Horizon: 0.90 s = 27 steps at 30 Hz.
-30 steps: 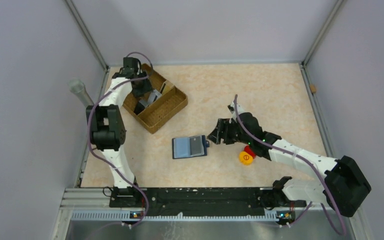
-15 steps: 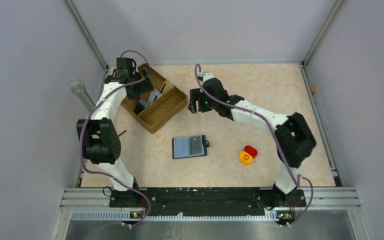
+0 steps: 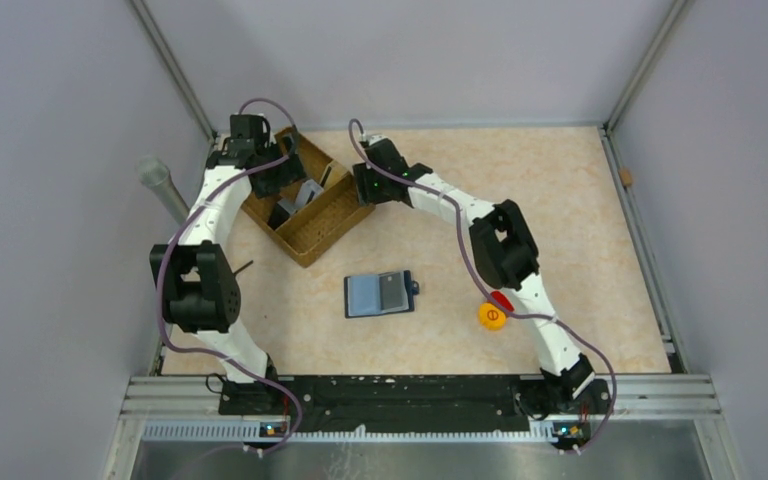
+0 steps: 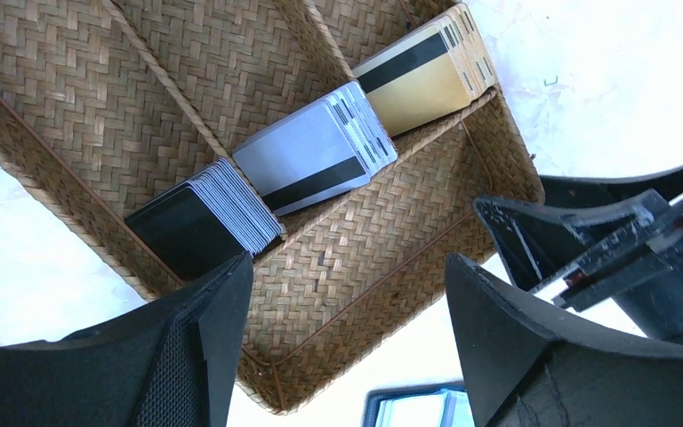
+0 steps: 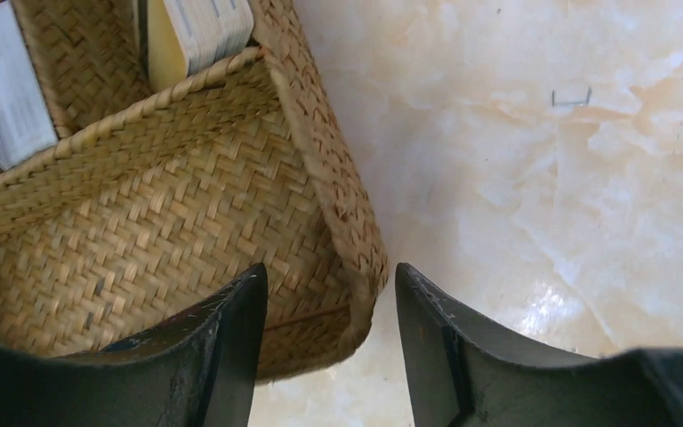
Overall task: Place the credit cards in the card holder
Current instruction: Move the storage box to the center of the board.
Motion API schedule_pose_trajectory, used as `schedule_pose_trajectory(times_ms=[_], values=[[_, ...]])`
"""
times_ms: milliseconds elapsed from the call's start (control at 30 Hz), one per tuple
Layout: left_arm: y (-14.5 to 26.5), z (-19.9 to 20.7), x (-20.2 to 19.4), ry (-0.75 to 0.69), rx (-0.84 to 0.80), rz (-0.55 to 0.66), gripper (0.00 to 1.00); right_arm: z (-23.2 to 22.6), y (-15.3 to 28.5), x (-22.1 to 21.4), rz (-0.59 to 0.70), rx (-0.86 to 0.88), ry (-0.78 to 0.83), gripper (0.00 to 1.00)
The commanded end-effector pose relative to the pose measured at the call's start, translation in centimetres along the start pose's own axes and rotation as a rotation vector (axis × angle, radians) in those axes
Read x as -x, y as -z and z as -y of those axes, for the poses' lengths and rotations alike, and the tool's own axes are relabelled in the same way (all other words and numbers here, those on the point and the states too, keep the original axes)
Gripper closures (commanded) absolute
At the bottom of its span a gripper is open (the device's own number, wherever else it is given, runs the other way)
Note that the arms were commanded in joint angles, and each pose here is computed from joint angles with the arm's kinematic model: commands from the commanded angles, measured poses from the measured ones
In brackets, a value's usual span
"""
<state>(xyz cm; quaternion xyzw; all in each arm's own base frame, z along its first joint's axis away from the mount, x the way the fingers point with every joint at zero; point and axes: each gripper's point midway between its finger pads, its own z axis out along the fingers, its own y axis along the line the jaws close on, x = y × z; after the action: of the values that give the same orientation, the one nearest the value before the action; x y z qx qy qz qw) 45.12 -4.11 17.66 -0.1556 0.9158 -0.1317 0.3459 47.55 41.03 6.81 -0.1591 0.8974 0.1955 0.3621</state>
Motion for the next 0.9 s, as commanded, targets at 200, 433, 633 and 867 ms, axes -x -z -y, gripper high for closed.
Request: schedule_pose_trajectory(times_ms=[200, 433, 633, 867], values=[[2.0, 2.0, 1.2, -0.005, -0.080, 0.030, 0.19, 4.0, 0.6, 0.2, -0.026, -0.216, -0.059, 0.75], [1.7, 2.1, 0.8, 0.003, -0.089, 0.014, 0.19, 7.7, 4.1, -1.6, -0.039, -0.385, -0.163, 0.89], [1.4, 2.3, 0.5, 0.001, -0.093, 0.005, 0.19, 11.5, 6.8, -2.8, -0.018, -0.462, -0.271, 0.97], [0.7, 2.5, -0.3, -0.007, -0.090, -0.019, 0.20, 16.5, 10.4, -4.5, 0.010, -0.579, -0.394, 1.00]])
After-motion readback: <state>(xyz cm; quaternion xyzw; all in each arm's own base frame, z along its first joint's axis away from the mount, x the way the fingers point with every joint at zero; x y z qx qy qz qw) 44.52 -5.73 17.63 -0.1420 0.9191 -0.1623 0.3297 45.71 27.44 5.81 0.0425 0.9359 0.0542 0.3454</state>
